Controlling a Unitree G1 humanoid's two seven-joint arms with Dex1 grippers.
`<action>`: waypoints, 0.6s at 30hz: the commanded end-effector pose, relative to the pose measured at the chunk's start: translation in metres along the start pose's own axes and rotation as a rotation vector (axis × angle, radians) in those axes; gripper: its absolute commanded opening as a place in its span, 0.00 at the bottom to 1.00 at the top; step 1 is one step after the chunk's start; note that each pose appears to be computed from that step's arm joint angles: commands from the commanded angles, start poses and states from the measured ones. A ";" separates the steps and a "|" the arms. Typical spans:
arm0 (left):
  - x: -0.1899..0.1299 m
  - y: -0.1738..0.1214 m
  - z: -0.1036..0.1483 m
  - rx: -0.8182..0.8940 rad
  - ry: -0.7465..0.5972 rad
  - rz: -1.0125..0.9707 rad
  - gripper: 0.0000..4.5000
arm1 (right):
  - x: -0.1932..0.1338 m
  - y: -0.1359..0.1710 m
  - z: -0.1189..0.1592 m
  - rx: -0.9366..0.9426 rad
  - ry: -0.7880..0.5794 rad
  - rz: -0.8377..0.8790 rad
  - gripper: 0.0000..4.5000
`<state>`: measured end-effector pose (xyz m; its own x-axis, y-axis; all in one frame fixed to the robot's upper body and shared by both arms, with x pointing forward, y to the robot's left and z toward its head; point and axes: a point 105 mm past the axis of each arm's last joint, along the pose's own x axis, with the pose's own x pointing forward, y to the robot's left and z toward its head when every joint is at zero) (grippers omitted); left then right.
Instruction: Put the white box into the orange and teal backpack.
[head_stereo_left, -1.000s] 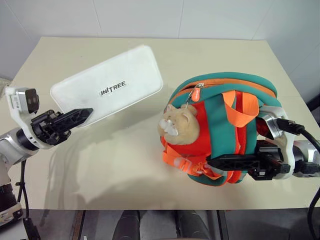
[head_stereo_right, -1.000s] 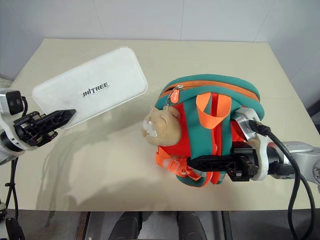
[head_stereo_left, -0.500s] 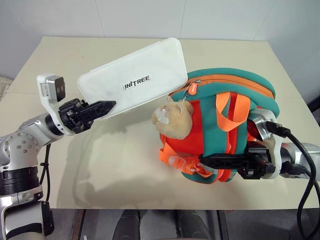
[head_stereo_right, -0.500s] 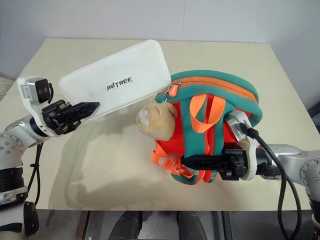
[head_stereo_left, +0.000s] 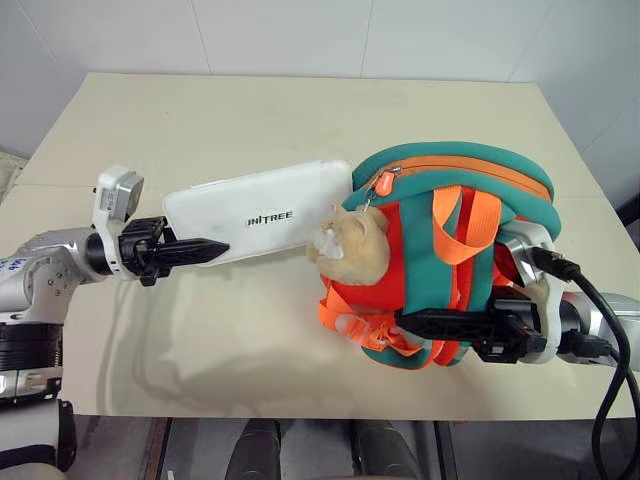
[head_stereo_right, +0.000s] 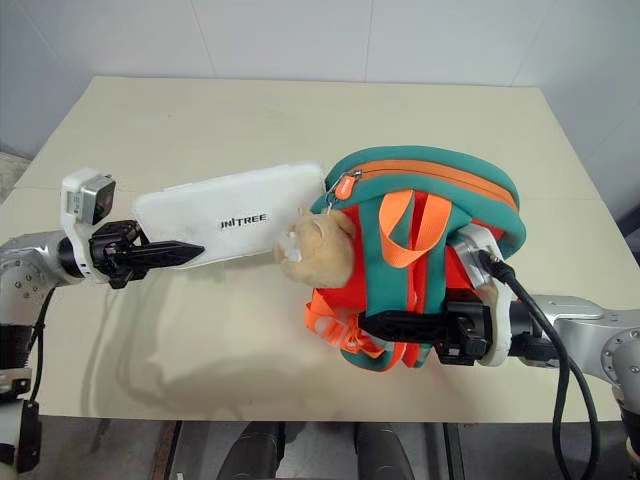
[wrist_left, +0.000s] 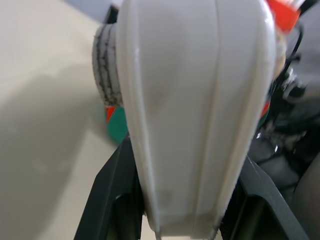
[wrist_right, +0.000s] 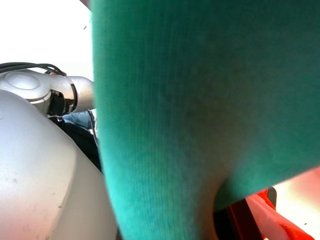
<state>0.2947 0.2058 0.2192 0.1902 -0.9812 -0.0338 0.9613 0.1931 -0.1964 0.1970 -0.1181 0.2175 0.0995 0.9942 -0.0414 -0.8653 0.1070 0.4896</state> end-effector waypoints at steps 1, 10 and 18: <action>-0.005 0.001 0.003 0.058 0.089 -0.005 0.32 | 0.002 0.008 0.001 -0.021 -0.009 0.026 0.00; 0.025 -0.005 0.019 0.141 0.186 -0.187 0.32 | 0.005 0.008 0.001 -0.027 -0.017 0.030 0.00; 0.040 -0.002 0.027 0.229 0.279 -0.247 0.32 | 0.009 0.008 -0.001 -0.029 -0.021 0.037 0.00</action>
<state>0.3174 0.1681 0.2406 0.0341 -0.9661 -0.2561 0.9990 0.0401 -0.0185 0.1978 -0.1149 0.2167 0.1117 0.9935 -0.0196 -0.8676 0.1071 0.4856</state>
